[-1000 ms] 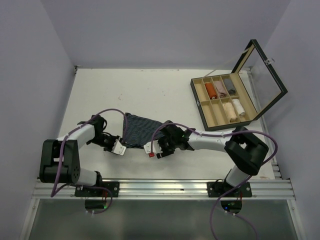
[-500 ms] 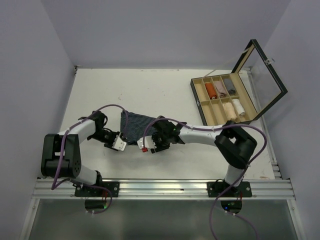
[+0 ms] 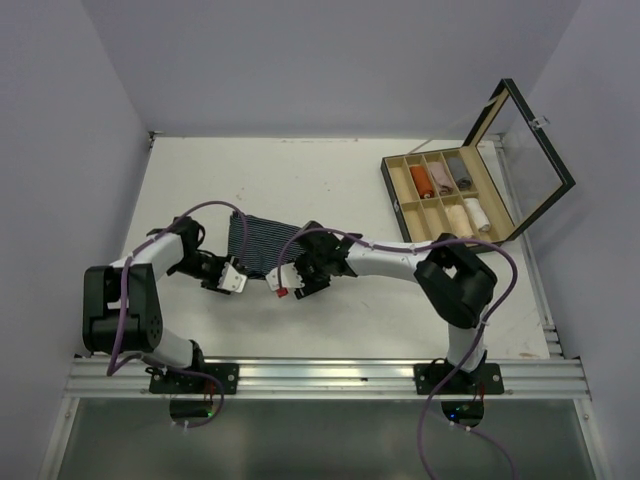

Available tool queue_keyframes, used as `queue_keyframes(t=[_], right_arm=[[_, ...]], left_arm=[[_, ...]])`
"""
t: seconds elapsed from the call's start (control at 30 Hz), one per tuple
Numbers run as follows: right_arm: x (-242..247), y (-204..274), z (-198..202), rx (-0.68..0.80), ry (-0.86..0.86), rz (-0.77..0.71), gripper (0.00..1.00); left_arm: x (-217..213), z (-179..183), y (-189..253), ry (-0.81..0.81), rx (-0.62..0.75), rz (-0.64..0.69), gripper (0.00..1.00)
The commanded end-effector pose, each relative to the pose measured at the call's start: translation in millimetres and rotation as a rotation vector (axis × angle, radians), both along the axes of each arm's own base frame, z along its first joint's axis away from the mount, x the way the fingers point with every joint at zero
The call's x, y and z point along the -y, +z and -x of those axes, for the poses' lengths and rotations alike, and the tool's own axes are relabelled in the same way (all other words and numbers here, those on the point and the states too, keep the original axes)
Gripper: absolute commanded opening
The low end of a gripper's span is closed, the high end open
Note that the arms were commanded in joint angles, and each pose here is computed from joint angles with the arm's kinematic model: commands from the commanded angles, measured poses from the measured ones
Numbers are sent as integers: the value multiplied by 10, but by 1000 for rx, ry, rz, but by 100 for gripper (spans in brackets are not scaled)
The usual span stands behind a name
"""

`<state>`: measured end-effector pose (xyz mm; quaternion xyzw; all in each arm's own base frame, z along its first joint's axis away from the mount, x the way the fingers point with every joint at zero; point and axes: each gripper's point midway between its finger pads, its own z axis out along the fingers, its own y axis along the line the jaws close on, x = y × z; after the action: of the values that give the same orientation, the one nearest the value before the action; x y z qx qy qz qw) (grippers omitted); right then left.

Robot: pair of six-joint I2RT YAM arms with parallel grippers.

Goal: Roll the underwear

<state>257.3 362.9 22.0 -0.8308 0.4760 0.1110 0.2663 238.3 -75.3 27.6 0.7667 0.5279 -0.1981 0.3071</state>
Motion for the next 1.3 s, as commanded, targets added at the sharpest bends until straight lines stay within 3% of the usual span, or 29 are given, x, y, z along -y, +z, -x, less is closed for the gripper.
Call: queue_keyframes(t=[0.0, 0.53, 0.73, 0.77, 0.87, 0.93, 1.13, 1.27], right_arm=[[355, -54, 96, -48, -46, 75, 51], [308, -236, 155, -165, -23, 112, 46], [358, -398, 167, -233, -31, 156, 28], [349, -387, 155, -238, -38, 151, 21], [313, -341, 82, -271, -67, 119, 12], [312, -288, 42, -284, -80, 106, 8], [313, 74, 43, -370, -131, 18, 0], [314, 266, 188, -459, -162, -23, 0]], left_arm=[[-23, -190, 57, -40, 81, -4, 45], [-196, -341, -115, -26, 18, -82, 40], [-270, -314, -227, -10, -27, -123, 33], [-286, -300, -263, 0, -43, -132, 31], [-339, -297, -335, 20, -71, -160, 25], [-370, -272, -360, 29, -94, -177, 16], [-309, -153, -180, 48, -186, -141, 1], [-244, -12, -2, 40, -247, -105, 0]])
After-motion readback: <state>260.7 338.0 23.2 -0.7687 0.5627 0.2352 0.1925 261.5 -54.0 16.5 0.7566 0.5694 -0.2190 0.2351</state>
